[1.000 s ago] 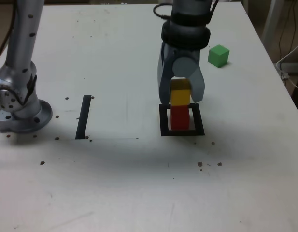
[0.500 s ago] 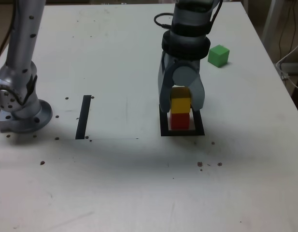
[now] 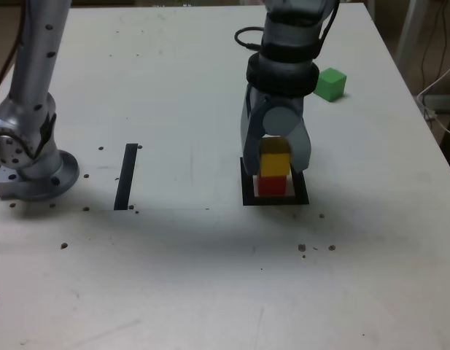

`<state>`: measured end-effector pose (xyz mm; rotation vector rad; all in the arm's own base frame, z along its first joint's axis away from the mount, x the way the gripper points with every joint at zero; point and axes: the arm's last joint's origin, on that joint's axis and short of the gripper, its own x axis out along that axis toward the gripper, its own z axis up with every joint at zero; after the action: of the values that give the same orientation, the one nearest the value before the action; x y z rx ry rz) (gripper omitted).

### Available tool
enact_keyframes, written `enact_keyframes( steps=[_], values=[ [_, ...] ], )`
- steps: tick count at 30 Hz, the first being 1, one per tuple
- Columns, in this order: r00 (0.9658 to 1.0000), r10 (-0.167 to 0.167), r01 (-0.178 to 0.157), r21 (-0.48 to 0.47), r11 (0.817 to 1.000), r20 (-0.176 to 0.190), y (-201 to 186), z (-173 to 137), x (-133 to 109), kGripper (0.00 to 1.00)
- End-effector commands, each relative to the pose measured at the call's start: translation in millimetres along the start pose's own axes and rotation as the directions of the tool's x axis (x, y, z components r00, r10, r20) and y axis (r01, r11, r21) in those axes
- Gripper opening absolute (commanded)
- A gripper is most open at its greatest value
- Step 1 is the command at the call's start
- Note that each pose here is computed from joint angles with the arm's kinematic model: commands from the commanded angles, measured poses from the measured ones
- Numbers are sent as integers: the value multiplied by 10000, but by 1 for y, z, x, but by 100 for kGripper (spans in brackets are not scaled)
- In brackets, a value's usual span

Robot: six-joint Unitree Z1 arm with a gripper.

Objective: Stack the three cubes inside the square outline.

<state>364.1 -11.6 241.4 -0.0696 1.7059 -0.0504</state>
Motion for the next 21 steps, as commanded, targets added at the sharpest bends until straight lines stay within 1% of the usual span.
enact_keyframes(
  steps=[1, 3, 4, 6, 15, 19, 21],
  values=[
    [10000, -7, 7, 0, 10000, -59, 0, 1, 3, 72],
    [10000, -8, 8, 0, 10000, -73, 0, 1, 5, 85],
    [10000, -8, 8, 0, 10000, -76, 0, 1, 5, 89],
    [10000, -8, 8, -1, 10000, -83, 0, 0, 6, 93],
    [9999, 60, -60, -38, 10000, -127, 1, -6, 4, 97],
    [9997, 188, -191, -195, 9996, -132, 8, -13, 0, 99],
    [9995, 304, -306, -311, 9990, -75, 12, -17, -4, 99]
  ],
)
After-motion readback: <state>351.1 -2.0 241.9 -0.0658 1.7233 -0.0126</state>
